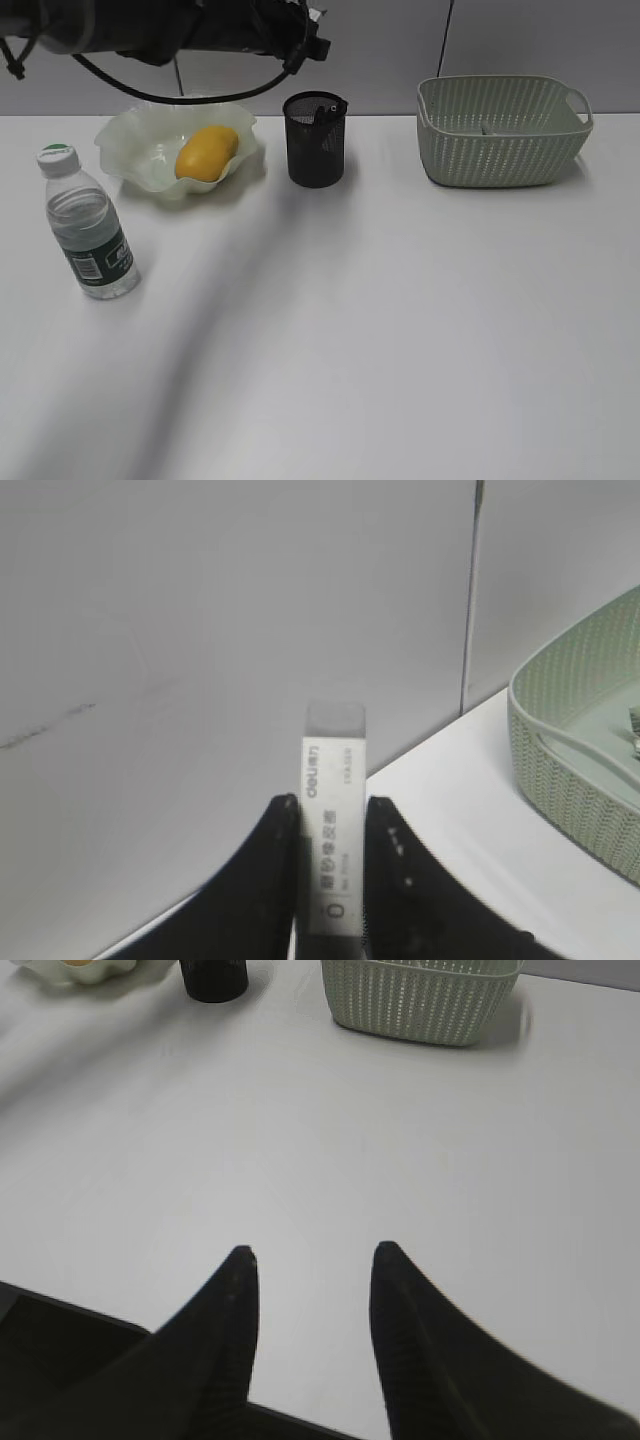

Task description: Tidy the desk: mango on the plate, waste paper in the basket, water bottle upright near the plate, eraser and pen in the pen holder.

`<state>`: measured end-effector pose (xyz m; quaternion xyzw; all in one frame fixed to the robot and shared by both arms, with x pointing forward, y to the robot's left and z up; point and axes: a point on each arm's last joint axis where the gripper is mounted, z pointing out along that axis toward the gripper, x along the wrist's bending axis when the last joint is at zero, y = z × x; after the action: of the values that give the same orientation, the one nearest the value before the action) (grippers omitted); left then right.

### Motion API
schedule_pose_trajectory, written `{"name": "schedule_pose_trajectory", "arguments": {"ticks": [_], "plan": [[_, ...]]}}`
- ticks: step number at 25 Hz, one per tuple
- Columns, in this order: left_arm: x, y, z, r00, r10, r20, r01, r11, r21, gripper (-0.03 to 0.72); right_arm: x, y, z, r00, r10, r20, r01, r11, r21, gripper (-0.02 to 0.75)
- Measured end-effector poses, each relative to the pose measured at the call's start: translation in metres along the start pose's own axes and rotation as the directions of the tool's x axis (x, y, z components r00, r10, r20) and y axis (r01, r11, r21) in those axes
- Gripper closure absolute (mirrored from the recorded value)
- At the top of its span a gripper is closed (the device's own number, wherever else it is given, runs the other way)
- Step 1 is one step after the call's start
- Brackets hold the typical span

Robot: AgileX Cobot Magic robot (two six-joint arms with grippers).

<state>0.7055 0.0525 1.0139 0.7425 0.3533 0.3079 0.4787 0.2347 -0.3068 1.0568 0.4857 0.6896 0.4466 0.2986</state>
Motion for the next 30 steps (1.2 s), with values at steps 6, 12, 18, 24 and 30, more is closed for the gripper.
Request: {"name": "schedule_pose_trajectory", "arguments": {"ticks": [6,12,18,24,30], "plan": [[0.000,-0.004,0.007,0.999,-0.037,-0.006,0.037,0.999,-0.001,0.546,0.000,0.000,0.000,1.000,0.000,0.000,0.000,1.000,0.000,0.428],[-0.001,-0.005,0.007,0.999,-0.037,0.011,0.037,0.999,0.005,0.523,0.000,0.000,0.000,1.000,0.000,0.000,0.000,1.000,0.001,0.428],[-0.001,-0.003,0.007,0.999,-0.037,0.011,0.037,0.999,0.002,0.340,0.000,0.000,0.000,1.000,0.000,0.000,0.000,1.000,0.001,0.432],[-0.001,0.000,0.005,0.999,-0.032,0.011,0.032,0.999,-0.004,0.247,0.000,0.000,0.000,1.000,0.000,0.000,0.000,1.000,0.001,0.454],[0.004,0.059,-0.040,1.000,-0.017,0.002,0.017,0.991,-0.134,0.232,0.000,0.000,0.000,1.000,0.000,0.000,0.000,1.000,0.001,0.458]]}}
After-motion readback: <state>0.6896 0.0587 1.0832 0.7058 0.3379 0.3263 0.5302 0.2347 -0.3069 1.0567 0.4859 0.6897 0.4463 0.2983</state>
